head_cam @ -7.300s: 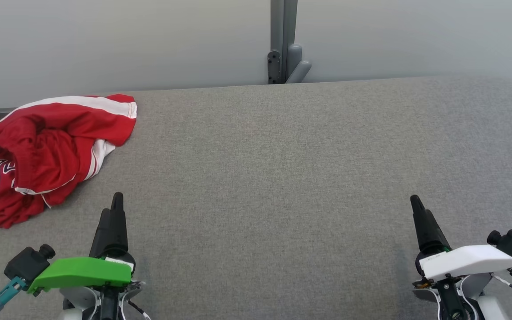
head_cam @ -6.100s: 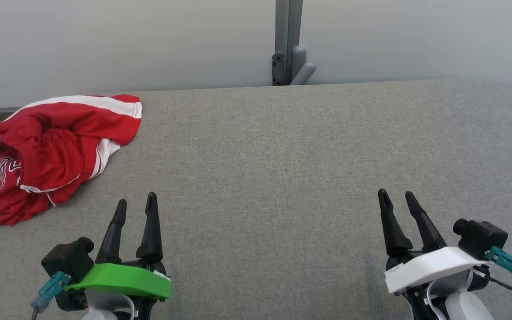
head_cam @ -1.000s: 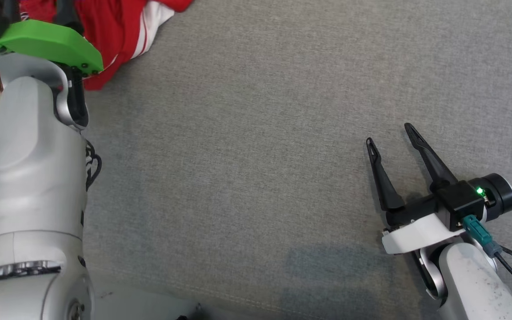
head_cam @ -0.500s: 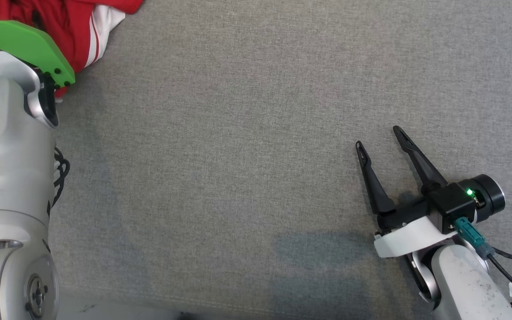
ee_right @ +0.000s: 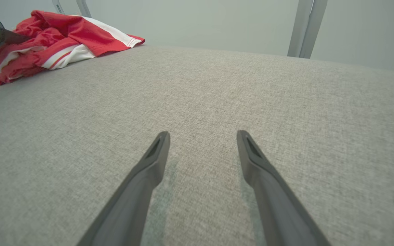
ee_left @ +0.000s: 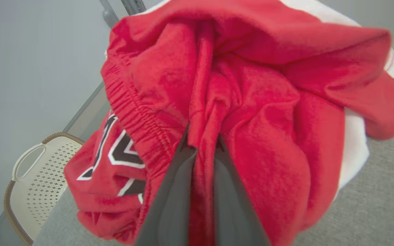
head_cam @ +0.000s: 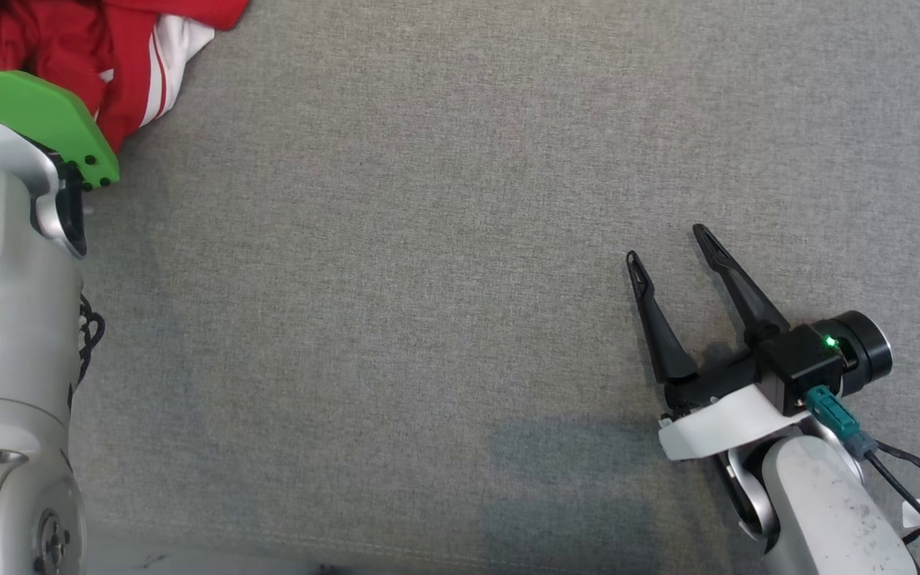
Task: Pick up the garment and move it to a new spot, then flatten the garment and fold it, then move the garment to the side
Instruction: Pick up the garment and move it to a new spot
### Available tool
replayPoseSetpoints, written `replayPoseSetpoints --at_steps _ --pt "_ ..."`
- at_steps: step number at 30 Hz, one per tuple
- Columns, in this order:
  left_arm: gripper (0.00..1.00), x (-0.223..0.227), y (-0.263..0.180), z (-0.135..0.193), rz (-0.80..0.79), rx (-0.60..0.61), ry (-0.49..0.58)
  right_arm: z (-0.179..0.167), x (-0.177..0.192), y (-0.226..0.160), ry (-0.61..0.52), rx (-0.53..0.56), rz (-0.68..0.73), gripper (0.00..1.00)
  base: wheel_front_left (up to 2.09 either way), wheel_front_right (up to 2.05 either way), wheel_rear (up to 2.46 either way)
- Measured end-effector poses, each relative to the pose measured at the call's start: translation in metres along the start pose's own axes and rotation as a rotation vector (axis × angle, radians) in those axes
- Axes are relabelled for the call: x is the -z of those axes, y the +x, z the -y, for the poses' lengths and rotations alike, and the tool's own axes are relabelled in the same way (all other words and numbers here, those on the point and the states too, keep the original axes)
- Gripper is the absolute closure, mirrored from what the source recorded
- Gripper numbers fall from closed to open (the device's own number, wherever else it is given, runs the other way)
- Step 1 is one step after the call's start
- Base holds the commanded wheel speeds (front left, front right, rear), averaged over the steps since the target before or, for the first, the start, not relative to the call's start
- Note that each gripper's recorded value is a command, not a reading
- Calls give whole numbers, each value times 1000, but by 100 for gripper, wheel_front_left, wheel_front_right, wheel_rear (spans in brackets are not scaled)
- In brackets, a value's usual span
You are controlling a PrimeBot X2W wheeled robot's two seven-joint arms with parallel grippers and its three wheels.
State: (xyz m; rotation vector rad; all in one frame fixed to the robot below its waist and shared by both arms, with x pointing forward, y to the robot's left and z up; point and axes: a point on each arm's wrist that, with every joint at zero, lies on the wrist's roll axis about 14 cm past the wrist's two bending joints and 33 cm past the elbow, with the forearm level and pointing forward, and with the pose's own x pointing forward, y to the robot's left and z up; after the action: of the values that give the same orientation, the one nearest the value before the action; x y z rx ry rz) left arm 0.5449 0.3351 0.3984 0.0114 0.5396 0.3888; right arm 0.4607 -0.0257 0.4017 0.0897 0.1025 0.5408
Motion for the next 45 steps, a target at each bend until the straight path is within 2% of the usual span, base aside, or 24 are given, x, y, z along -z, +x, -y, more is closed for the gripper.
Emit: replayPoseSetpoints --at_steps 12,18,25,33,43,45 --pt "100 -94 -14 0 374 75 -20 5 -20 -2 17 45 42 0 0 0 0" --pt "100 -163 -51 8 589 132 -13 1 -41 -11 18 59 83 0 0 0 0" --pt "100 -211 -103 28 757 236 -26 -2 -65 -32 17 83 124 0 0 0 0" --pt "100 -246 -167 88 882 427 -50 5 -88 -67 35 151 175 0 0 0 0" --pt "100 -255 -241 201 914 759 -127 37 -111 -119 14 307 238 0 0 0 0" --pt "100 -252 -258 224 931 826 -110 43 -114 -130 7 338 247 0 0 0 0"
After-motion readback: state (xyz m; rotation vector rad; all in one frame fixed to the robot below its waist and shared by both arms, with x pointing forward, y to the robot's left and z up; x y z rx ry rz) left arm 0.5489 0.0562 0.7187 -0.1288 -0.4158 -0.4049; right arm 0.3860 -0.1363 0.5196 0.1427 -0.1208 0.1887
